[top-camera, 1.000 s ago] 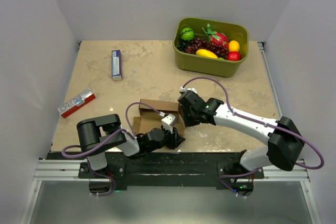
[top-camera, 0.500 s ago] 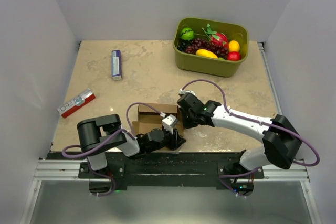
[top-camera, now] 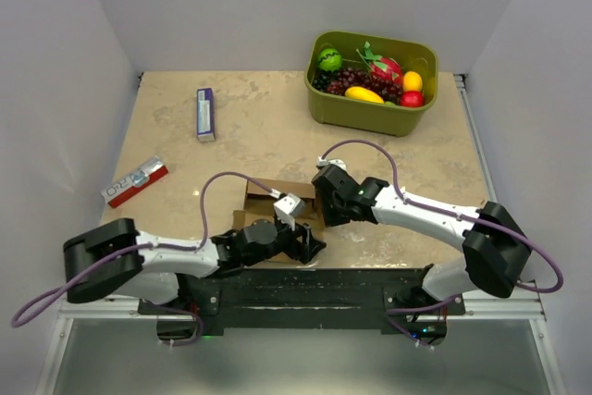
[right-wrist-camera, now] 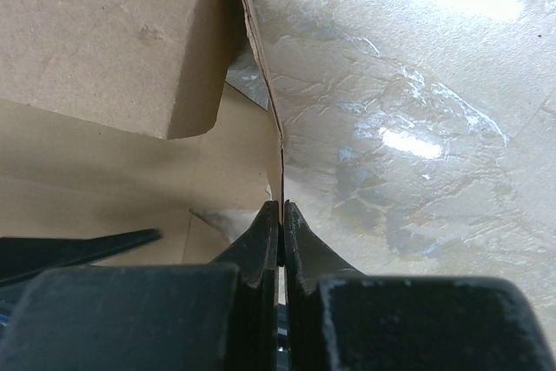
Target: Fold the paper box
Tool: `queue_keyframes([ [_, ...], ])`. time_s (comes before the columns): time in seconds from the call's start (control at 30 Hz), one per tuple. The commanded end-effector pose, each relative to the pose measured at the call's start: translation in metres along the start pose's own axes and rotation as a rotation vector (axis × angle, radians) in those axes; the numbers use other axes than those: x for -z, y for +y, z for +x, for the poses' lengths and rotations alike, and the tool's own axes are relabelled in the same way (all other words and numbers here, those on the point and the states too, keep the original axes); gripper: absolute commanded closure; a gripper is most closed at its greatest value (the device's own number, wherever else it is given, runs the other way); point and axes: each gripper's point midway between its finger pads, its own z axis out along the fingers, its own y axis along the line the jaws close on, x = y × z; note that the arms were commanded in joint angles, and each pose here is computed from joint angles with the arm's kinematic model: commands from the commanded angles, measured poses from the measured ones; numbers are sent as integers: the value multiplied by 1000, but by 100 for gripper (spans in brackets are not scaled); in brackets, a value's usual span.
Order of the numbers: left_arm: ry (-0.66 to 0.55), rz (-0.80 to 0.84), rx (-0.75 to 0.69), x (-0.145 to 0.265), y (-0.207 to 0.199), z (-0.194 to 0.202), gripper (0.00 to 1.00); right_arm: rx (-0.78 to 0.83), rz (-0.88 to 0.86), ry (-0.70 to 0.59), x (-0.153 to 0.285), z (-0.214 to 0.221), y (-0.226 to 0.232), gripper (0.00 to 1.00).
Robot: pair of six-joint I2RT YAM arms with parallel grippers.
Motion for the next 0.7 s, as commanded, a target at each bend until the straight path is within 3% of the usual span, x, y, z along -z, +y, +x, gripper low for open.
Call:
queue_keyframes([
  [0.0, 9, -43, -62, 19, 0, -20, 25, 19, 55, 6, 2, -1, -9, 100],
  [0.23, -12, -160, -103, 59, 11, -75, 19, 25, 63, -1, 5, -4, -10, 100],
  [0.27, 32, -204, -114, 69, 22, -72, 19, 25, 65, -3, 6, -5, -11, 100],
  [0.43, -41, -280, -120, 91, 43, -140, 16, 30, 68, -6, 10, -7, -11, 100],
  [0.67, 52, -391, -212, 89, 89, -169, 11, 38, 79, -12, 14, -9, -14, 100],
])
